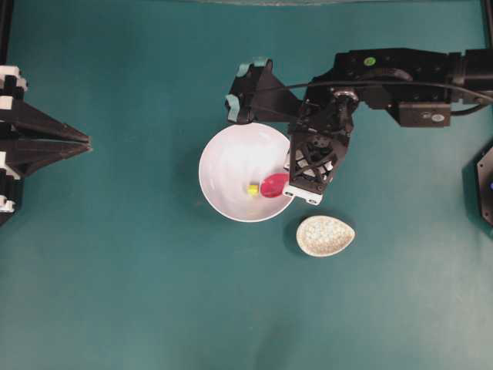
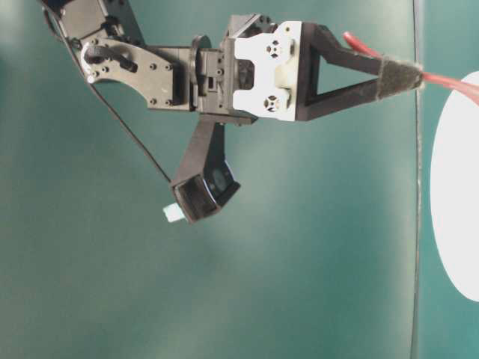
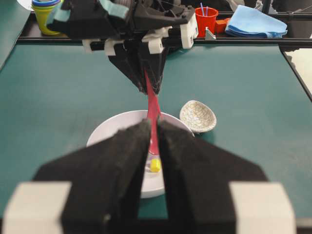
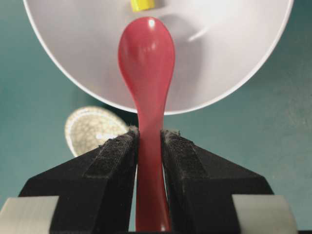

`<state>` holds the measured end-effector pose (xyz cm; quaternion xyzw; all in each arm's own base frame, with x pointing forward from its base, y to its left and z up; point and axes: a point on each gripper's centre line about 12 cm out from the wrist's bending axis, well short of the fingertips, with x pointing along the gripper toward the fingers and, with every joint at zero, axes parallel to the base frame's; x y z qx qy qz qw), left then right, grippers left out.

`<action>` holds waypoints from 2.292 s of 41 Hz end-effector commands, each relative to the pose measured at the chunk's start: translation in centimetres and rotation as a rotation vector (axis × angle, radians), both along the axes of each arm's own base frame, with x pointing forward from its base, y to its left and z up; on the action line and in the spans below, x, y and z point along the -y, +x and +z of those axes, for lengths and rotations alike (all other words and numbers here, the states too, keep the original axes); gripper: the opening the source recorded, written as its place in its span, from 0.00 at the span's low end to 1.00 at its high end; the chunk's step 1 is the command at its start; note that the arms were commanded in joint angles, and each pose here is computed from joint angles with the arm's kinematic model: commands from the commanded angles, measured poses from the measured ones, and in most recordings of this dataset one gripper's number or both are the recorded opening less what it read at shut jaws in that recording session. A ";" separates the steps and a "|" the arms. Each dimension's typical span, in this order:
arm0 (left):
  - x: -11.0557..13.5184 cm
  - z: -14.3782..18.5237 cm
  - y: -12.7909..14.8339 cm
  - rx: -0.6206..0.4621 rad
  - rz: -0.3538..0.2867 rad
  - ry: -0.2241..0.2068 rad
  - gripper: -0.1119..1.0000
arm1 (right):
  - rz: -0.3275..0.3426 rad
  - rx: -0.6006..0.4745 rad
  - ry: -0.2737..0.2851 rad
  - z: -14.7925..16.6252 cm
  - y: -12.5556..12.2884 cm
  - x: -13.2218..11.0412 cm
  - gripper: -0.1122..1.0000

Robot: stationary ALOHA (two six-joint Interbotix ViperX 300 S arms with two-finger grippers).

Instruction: Scoop the yellow hexagonal prism block from the bowl with a spoon using the right arm.

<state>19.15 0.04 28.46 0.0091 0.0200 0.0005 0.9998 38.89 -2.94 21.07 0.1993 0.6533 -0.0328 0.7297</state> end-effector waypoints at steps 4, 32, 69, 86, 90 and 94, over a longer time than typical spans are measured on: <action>0.0 1.0 0.3 0.028 -0.001 0.005 0.23 | 0.006 0.024 0.003 1.4 0.6 0.0 0.32; 0.0 1.1 0.3 0.032 -0.001 0.003 0.23 | 0.017 0.030 -0.001 0.1 2.0 0.1 0.32; 0.0 1.3 0.2 0.040 -0.001 0.002 0.23 | -0.010 0.200 -0.058 -0.9 3.9 0.8 0.32; 0.0 1.3 0.1 0.041 -0.001 0.000 0.23 | -0.026 0.260 -0.082 -2.2 4.1 0.7 0.30; 0.0 1.3 0.2 0.040 -0.001 0.000 0.23 | -0.026 0.273 -0.084 -2.2 4.2 0.6 0.30; 0.0 1.3 0.2 0.038 -0.001 0.000 0.23 | -0.028 0.277 -0.085 -2.2 4.2 0.6 0.30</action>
